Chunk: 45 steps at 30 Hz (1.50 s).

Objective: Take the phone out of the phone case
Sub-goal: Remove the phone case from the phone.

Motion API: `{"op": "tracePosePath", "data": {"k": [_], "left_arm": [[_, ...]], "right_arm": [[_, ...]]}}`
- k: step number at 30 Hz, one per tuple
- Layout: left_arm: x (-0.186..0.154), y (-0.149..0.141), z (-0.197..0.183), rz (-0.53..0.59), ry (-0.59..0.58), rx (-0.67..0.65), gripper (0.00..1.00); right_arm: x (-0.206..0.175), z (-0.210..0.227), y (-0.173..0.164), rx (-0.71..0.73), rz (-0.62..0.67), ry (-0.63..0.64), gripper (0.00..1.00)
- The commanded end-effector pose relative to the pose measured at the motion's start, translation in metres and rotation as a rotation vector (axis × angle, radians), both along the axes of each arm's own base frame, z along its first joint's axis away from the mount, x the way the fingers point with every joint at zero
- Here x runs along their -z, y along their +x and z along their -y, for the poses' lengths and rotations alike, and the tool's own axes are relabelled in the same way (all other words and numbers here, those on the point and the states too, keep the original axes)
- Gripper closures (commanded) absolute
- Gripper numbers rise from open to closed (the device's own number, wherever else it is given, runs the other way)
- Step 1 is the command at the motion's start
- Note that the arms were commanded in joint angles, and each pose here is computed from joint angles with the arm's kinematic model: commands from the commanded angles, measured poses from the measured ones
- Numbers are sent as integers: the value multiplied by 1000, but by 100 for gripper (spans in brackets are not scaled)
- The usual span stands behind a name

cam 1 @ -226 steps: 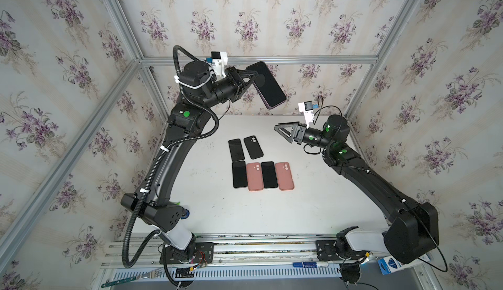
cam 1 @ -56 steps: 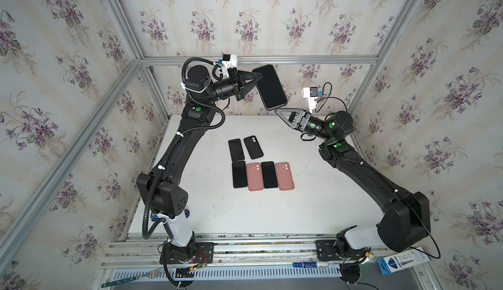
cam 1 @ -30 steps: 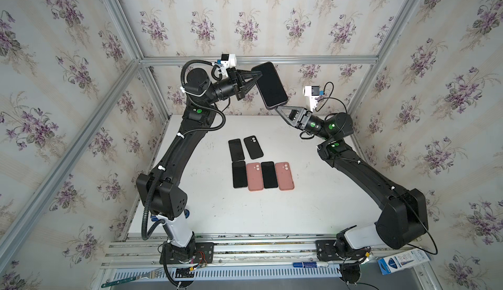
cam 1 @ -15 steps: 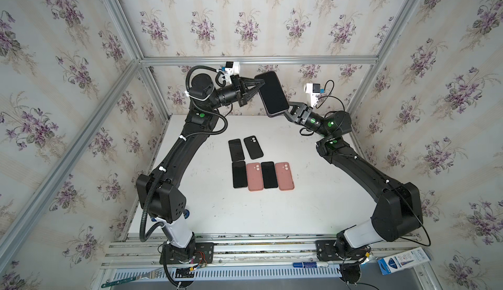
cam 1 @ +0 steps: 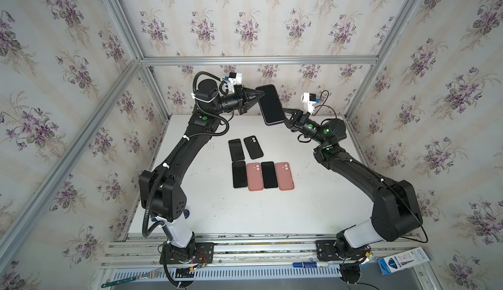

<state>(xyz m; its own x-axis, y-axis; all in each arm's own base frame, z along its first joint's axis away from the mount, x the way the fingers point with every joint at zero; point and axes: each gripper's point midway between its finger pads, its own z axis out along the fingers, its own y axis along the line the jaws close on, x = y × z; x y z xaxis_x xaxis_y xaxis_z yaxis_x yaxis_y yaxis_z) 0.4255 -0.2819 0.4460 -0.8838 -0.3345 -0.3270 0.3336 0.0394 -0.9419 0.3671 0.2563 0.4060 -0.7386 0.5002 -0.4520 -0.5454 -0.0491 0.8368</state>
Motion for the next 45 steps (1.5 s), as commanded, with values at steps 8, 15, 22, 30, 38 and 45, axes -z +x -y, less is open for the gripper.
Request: {"op": "tracePosePath", "data": {"k": [8, 15, 22, 30, 38, 45], "left_arm": [[115, 29, 7, -32, 203, -111, 58], [168, 36, 23, -59, 277, -89, 50], [232, 35, 29, -133, 441, -72, 41], [280, 35, 19, -178, 656, -97, 32], [299, 38, 12, -182, 757, -106, 25], [281, 40, 7, -135, 781, -139, 15]], "right_arm": [[77, -5, -4, -22, -200, -52, 100], [134, 4, 2, 16, -303, -101, 100], [170, 6, 11, 22, -365, -115, 100], [195, 8, 19, 28, -412, -107, 100], [213, 16, 25, 68, -460, -157, 100], [229, 21, 28, 93, -513, -192, 100]]}}
